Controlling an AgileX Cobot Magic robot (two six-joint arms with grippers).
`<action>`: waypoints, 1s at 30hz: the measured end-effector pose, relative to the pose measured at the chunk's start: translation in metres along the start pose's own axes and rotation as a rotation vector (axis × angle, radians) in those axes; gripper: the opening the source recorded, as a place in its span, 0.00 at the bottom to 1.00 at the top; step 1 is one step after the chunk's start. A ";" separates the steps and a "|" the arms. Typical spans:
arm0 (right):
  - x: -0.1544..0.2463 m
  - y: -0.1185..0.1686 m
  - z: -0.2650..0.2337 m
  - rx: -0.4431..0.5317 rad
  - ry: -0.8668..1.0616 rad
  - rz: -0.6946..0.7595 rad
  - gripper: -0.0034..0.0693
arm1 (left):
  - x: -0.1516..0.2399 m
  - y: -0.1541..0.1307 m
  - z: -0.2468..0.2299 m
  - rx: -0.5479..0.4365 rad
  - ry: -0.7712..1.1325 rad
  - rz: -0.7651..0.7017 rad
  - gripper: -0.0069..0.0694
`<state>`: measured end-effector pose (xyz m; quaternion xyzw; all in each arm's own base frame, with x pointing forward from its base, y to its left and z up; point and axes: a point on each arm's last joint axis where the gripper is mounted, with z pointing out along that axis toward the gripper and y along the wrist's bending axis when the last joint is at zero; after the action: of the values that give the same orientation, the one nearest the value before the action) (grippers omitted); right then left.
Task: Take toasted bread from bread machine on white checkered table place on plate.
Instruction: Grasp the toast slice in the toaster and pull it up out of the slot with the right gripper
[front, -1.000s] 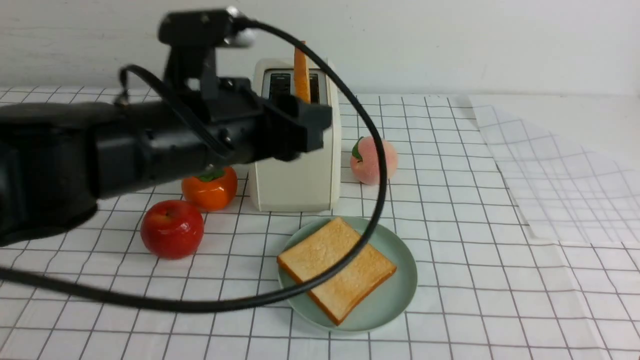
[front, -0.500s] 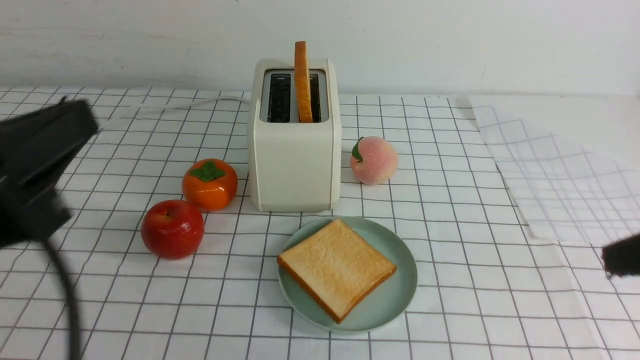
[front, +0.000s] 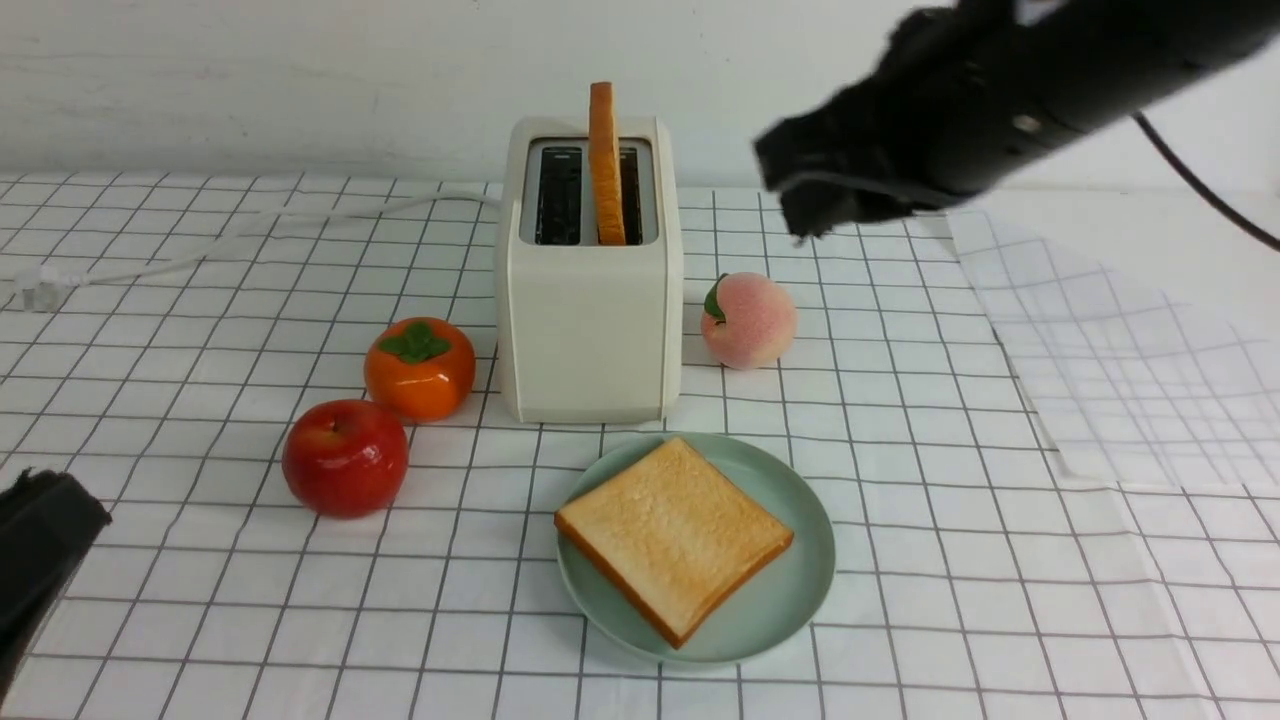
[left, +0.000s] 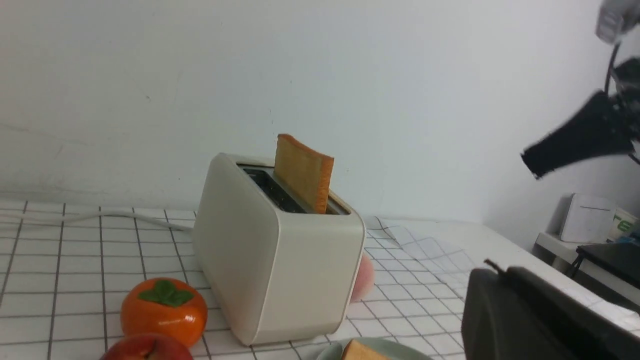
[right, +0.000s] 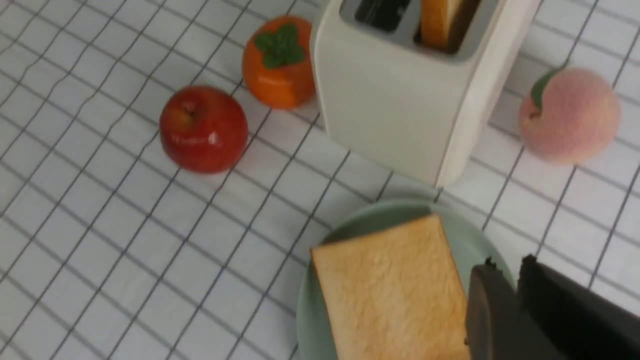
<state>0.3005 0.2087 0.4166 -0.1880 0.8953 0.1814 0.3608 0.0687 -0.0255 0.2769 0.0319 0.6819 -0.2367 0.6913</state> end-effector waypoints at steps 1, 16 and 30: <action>-0.008 0.004 0.009 0.012 -0.023 -0.001 0.18 | 0.002 0.001 0.000 0.003 0.007 0.001 0.07; -0.056 0.007 0.157 0.078 -0.275 -0.030 0.78 | 0.005 0.001 0.000 0.004 0.017 0.002 0.07; -0.038 -0.016 0.214 0.195 -0.243 -0.025 0.38 | 0.006 -0.003 0.000 0.051 0.021 0.004 0.07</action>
<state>0.4570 0.3015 0.2960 -0.1401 0.8561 0.1106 0.4850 0.0673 -0.0299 0.2722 0.0536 0.6826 -0.2524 0.6837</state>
